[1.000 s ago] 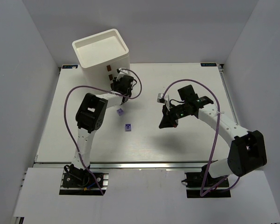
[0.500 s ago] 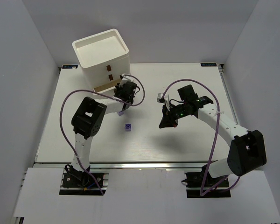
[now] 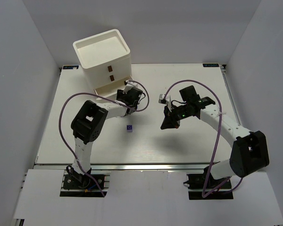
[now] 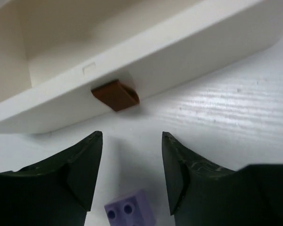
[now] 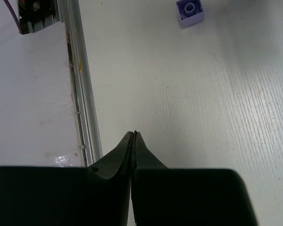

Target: Sort the legos into containers by color

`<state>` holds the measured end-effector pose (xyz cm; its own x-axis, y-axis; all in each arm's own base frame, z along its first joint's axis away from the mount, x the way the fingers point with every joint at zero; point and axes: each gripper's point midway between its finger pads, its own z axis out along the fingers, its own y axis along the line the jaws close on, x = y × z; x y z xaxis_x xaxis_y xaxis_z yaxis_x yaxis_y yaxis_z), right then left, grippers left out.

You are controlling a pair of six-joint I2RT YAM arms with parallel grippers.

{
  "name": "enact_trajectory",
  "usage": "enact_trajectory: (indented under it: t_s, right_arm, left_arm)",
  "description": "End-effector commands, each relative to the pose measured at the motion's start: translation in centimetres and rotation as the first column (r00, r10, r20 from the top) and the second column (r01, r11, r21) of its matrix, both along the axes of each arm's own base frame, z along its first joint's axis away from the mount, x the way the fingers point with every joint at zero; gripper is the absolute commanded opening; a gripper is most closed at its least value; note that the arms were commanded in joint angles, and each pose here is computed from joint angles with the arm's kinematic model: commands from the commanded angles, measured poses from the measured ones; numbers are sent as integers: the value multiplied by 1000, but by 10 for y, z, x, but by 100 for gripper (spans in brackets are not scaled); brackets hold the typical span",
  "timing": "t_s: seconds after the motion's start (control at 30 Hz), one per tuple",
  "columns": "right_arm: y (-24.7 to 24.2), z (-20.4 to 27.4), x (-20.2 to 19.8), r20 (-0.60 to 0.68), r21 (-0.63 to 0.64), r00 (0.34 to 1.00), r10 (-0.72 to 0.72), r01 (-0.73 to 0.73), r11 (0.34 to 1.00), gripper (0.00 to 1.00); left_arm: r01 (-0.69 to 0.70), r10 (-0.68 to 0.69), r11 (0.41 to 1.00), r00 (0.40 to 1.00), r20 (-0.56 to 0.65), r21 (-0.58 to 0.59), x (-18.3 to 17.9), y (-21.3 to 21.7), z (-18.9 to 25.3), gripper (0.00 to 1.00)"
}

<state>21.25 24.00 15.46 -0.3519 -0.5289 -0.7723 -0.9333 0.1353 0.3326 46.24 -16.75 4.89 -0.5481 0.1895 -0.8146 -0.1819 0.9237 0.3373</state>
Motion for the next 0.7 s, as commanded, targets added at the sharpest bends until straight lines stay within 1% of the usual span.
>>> enact_trajectory:
  t_s: [0.0,0.1,0.17,0.27,0.3,0.4,0.53,0.67]
  right_arm:
    - [4,7,6,14,10,1000,3,-3,1000,0]
    - [3,5,6,7,6,1000,0,-1,1000,0]
    - [3,5,7,7,6,1000,0,-1,1000,0]
    - [3,3,8,4,2,1000,-2,2,1000,0]
    - [4,3,7,-2,1,1000,0,0,1000,0]
    - [4,0,6,-11,-4,1000,3,-3,1000,0]
    - [3,0,8,-11,-5,1000,-3,3,1000,0]
    - [3,1,8,-9,-2,1000,-3,3,1000,0]
  left_arm:
    - [13,-11,995,1000,19,-98,-14,-5,39,64]
    - [14,-14,984,1000,5,-178,-28,-7,43,69]
    - [9,-11,969,1000,-5,-248,-42,-7,45,69]
    - [9,-16,952,1000,-22,-305,-61,-4,42,69]
    - [16,-29,938,999,-34,-345,-66,-8,40,69]
    - [22,-53,913,996,-67,-407,-79,-14,32,69]
    - [5,-62,897,992,-114,-443,-86,-20,15,70]
    - [-25,-40,901,989,-140,-433,-85,-20,1,71]
